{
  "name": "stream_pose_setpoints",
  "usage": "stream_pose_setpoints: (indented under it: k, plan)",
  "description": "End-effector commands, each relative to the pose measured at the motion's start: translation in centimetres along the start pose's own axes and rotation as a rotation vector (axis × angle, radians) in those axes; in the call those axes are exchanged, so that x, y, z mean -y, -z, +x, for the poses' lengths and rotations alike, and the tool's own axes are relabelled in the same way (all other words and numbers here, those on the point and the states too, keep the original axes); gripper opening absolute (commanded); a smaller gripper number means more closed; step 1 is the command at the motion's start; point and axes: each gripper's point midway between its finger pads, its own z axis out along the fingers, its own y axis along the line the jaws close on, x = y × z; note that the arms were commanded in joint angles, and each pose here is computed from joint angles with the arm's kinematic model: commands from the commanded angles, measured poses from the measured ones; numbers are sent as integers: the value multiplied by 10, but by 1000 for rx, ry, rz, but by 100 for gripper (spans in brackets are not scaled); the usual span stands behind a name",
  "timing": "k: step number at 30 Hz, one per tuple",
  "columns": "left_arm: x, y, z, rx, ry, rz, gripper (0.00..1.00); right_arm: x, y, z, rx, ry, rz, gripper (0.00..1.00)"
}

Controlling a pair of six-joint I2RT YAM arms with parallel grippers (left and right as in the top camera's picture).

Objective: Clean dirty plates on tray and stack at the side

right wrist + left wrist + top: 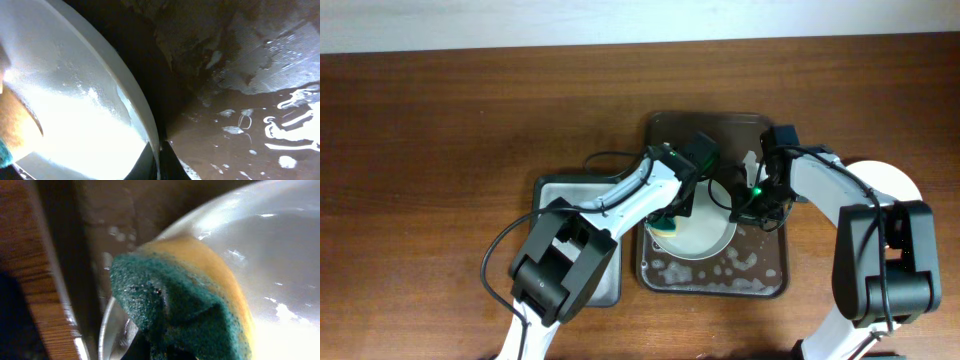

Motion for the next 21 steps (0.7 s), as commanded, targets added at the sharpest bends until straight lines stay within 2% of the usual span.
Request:
stream_pose_setpoints:
  k: [1,4,6,10,17,21]
  plan:
    - [-42,-37,3,-44,17,-156,0,19,-6,7,-30,-26,75,4]
    - [9,-38,10,-113,40,126,0,20,-6,7,-31,-26,75,4]
    - [57,-26,5,-135,39,395,0,20,-6,7,-31,-25,75,4]
    - [95,-8,-4,-133,62,595,0,19,-6,7,-32,-7,75,4]
    - [109,-6,6,-142,33,607,1,20,-6,8,-35,-9,75,4]
    - [61,-24,8,-181,102,440,0,20,-6,10,-43,-11,76,4]
